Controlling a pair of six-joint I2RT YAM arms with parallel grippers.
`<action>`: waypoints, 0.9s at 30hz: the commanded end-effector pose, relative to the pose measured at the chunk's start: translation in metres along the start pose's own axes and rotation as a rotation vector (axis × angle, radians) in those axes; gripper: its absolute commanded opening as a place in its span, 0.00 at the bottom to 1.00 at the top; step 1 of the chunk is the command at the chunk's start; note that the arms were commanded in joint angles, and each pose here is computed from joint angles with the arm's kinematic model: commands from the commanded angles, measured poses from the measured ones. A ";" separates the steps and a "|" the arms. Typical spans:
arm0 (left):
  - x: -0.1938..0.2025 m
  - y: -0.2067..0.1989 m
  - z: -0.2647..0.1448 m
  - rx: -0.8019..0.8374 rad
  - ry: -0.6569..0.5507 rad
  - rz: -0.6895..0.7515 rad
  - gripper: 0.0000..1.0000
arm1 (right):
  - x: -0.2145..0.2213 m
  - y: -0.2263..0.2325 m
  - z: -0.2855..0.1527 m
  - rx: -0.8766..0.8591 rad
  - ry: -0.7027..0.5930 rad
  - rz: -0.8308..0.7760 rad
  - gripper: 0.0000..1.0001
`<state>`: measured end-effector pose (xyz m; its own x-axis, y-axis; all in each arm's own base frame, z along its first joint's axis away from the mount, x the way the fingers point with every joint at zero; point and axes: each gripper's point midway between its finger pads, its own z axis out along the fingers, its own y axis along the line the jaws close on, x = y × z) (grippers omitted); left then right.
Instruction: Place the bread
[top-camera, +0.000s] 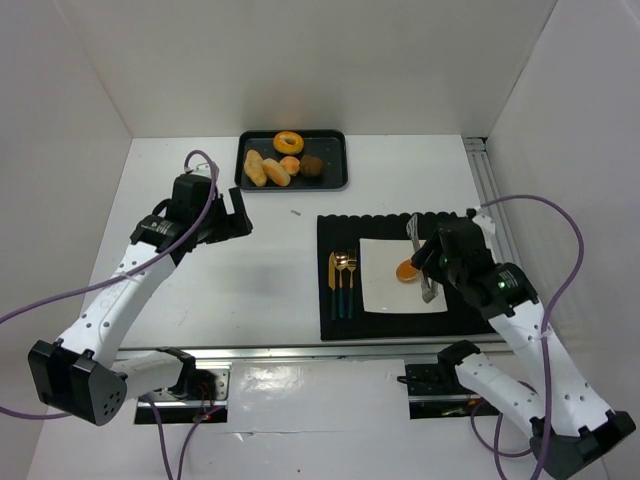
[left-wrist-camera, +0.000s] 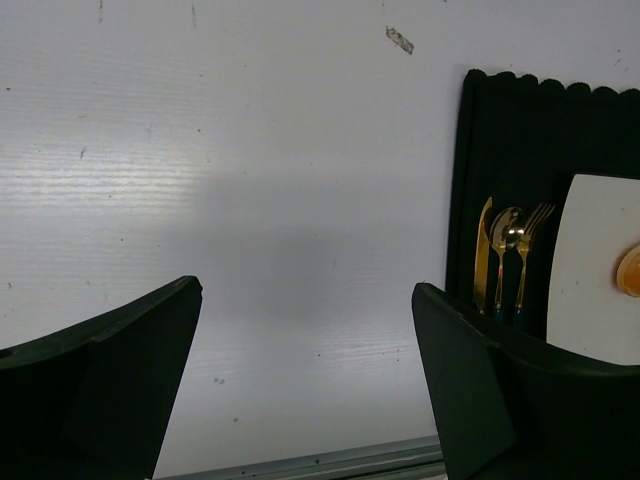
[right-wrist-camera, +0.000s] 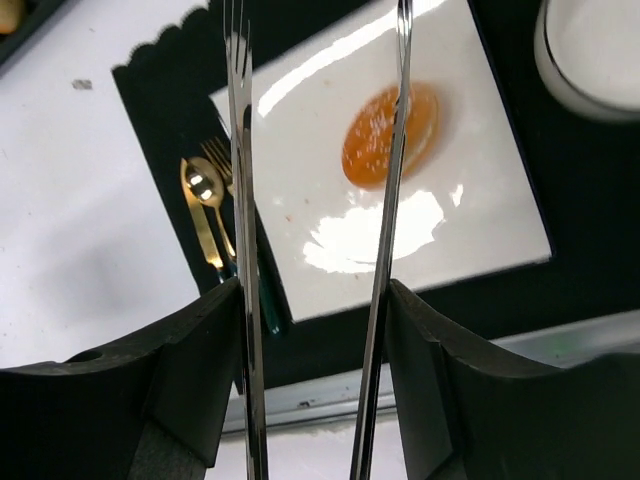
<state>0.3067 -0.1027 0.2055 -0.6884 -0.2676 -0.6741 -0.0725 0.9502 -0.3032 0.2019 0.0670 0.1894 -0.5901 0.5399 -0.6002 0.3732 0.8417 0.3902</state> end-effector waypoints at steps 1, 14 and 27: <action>-0.020 -0.004 -0.008 -0.012 -0.049 0.006 1.00 | -0.034 0.036 0.006 -0.060 -0.089 -0.074 0.63; -0.008 0.010 0.000 -0.058 0.043 -0.071 1.00 | 0.091 0.237 0.068 -0.356 -0.048 -0.469 0.62; -0.016 0.032 -0.009 -0.104 0.021 -0.147 1.00 | 0.173 0.306 0.153 -0.360 0.017 -0.593 0.84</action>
<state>0.3053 -0.0679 0.1905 -0.7241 -0.3626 -0.5867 -0.2398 0.9299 -0.2788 0.2988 0.3896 0.0470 -0.6982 -0.1095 -0.7075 -0.2653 0.9574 0.1136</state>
